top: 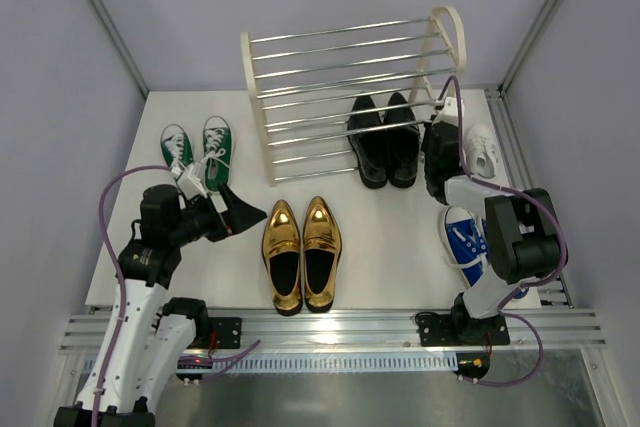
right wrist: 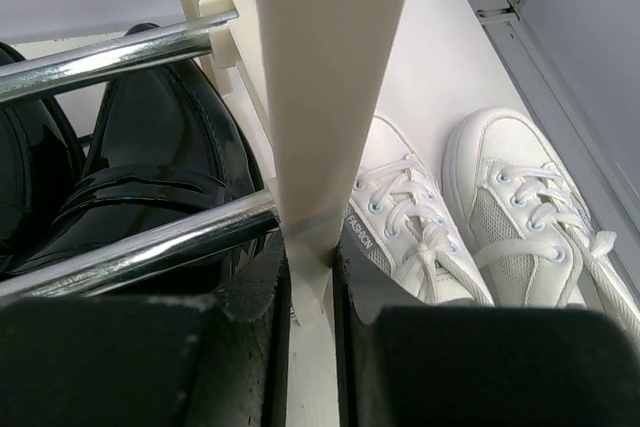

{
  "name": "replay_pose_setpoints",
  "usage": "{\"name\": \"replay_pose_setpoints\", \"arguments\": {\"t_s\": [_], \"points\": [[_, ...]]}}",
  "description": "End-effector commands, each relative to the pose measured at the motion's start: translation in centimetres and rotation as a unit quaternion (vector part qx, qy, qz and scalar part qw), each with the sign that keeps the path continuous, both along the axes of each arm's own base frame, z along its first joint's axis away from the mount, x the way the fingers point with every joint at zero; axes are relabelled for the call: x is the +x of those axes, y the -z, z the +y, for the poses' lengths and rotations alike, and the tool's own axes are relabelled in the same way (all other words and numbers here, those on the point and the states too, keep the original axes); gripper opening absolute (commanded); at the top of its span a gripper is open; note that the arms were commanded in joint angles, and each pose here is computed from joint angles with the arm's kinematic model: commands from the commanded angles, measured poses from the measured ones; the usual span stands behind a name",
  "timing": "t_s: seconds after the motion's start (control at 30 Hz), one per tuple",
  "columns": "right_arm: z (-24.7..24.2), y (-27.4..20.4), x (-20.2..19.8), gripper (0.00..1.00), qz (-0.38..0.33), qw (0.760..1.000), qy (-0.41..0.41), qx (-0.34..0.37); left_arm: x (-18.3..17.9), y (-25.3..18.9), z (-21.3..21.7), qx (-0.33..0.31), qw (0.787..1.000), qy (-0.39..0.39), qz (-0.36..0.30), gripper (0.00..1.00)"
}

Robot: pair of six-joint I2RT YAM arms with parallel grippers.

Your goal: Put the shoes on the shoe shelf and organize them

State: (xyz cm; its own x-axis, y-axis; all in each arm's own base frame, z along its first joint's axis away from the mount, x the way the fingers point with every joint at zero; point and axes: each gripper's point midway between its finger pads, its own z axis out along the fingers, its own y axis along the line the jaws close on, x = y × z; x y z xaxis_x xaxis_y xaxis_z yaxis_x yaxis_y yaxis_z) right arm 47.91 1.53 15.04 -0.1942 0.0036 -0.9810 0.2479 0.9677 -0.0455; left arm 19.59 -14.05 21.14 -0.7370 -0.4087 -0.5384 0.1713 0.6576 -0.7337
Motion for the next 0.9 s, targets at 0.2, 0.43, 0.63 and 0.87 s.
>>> {"name": "replay_pose_setpoints", "arguments": {"t_s": [0.2,0.43,0.63,0.87], "points": [[3.1,-2.7,-3.3,0.04,-0.038,0.999,-0.003,0.035,0.3,-1.9,-0.4,-0.010,0.999,0.012,-0.034,1.00],[3.6,-1.9,-6.7,0.04,-0.021,0.999,0.038,0.032,0.4,-0.4,0.4,0.015,1.000,-0.008,-0.008,1.00],[2.4,-1.6,-8.0,0.71,0.018,0.996,0.080,0.032,-1.3,2.1,3.5,0.101,0.989,-0.068,0.088,1.00],[2.2,-2.6,-9.7,0.99,0.039,0.991,0.109,0.061,-3.3,1.2,2.9,0.092,0.990,-0.057,0.088,1.00]]}}
